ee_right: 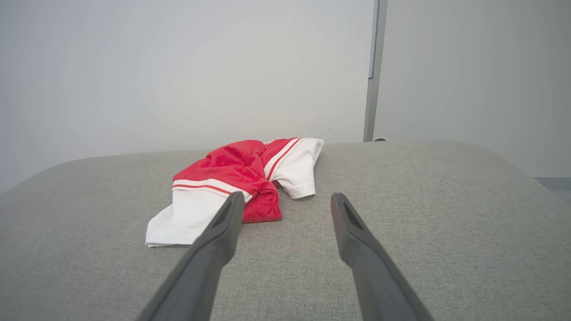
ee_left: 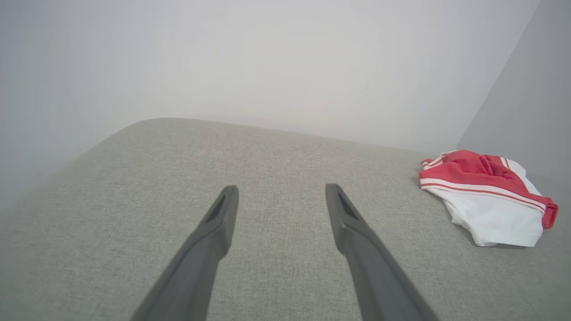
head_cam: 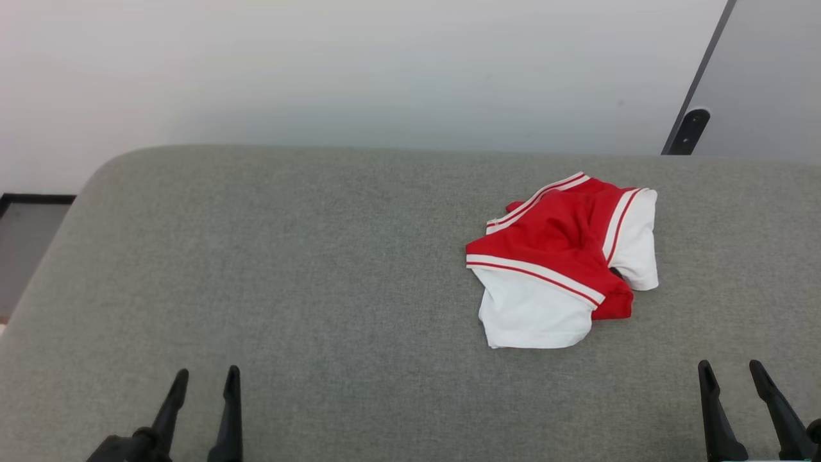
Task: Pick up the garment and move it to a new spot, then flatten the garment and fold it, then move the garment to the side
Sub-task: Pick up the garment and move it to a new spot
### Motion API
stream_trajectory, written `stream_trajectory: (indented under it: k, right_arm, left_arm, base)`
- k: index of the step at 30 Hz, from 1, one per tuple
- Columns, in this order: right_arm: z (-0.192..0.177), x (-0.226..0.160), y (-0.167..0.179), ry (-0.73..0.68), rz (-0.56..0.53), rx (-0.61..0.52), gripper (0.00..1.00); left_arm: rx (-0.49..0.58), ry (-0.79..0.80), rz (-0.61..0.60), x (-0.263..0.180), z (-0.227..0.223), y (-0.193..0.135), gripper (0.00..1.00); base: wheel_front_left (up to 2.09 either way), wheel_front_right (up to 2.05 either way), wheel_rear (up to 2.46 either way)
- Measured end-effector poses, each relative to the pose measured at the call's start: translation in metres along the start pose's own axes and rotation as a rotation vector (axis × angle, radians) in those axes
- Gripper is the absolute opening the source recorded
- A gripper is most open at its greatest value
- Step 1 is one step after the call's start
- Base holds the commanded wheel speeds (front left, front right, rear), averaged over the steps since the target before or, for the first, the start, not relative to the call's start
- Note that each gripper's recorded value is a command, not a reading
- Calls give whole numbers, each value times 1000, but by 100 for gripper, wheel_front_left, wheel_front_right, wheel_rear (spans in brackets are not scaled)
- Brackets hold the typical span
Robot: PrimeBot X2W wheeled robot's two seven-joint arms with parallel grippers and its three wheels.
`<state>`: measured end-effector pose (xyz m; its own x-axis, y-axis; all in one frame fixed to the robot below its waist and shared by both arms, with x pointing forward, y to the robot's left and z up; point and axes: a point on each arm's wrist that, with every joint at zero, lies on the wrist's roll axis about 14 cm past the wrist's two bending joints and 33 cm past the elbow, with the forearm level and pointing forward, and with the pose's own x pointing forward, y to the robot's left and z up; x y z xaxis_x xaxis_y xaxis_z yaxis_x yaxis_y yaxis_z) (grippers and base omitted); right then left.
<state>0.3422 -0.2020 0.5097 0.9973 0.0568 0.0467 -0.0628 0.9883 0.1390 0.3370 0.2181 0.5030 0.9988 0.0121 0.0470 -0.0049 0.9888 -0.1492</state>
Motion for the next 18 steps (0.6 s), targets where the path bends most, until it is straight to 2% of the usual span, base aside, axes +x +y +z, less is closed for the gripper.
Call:
stream_trajectory:
  k: [5,9,18]
  right_arm:
    - [10,-3,-2,-28,-9,6,100]
    - [2,-7,-4,-1,-17,10,100]
    - [-2,-7,-1,9,-10,16,100]
  left_arm:
    - [61,-54,-13,-3,13,-7,100]
    - [89,-33,-33,-7,5,-12,100]
    - [85,-17,-27,-11,-2,-13,100]
  base:
    - [0,0,0]
    - [0,0,0]
    - [0,0,0]
